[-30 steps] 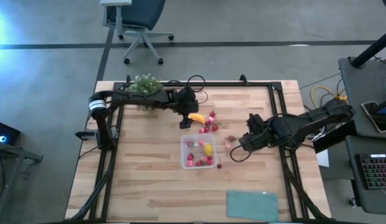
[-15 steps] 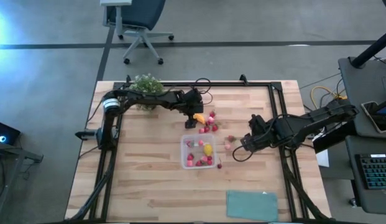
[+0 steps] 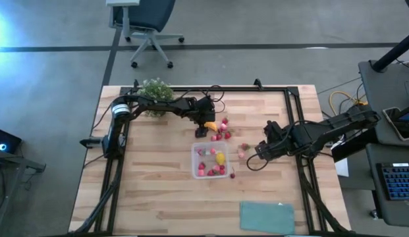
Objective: Pick and placing Produce into tupperware
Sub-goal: Put the yellow banana into the transparent container
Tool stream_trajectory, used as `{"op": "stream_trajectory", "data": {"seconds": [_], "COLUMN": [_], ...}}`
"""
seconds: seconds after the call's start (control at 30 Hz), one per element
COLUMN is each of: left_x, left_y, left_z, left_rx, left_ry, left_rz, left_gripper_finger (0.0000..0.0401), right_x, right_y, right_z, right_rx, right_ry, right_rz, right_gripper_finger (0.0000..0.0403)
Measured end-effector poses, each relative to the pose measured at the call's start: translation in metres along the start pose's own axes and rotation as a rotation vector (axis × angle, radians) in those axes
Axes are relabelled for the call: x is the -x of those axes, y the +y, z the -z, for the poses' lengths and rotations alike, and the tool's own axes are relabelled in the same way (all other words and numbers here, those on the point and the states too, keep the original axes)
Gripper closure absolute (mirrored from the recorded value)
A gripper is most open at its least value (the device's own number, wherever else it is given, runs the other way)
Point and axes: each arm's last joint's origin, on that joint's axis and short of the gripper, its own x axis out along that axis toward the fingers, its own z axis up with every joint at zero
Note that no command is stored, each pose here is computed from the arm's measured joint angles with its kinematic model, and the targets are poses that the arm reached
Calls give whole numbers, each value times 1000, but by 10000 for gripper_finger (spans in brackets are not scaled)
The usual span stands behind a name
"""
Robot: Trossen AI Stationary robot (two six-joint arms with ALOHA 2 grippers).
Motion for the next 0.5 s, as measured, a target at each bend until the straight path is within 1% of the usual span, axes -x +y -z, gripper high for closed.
{"op": "stream_trajectory", "data": {"seconds": [0.33,0.5], "left_x": [-1,-1], "left_y": [-1,-1], "left_z": [2,2], "left_rx": [-3,-3], "left_ry": [6,6], "left_rz": [3,3], "left_gripper_finger": [170,200], "right_x": [0,0], "right_y": [0,1], "right_z": [0,0], "right_rx": [-4,-3], "right_ry": [-1,-2], "right_rz": [-4,-6], "right_gripper_finger": [138,138]}}
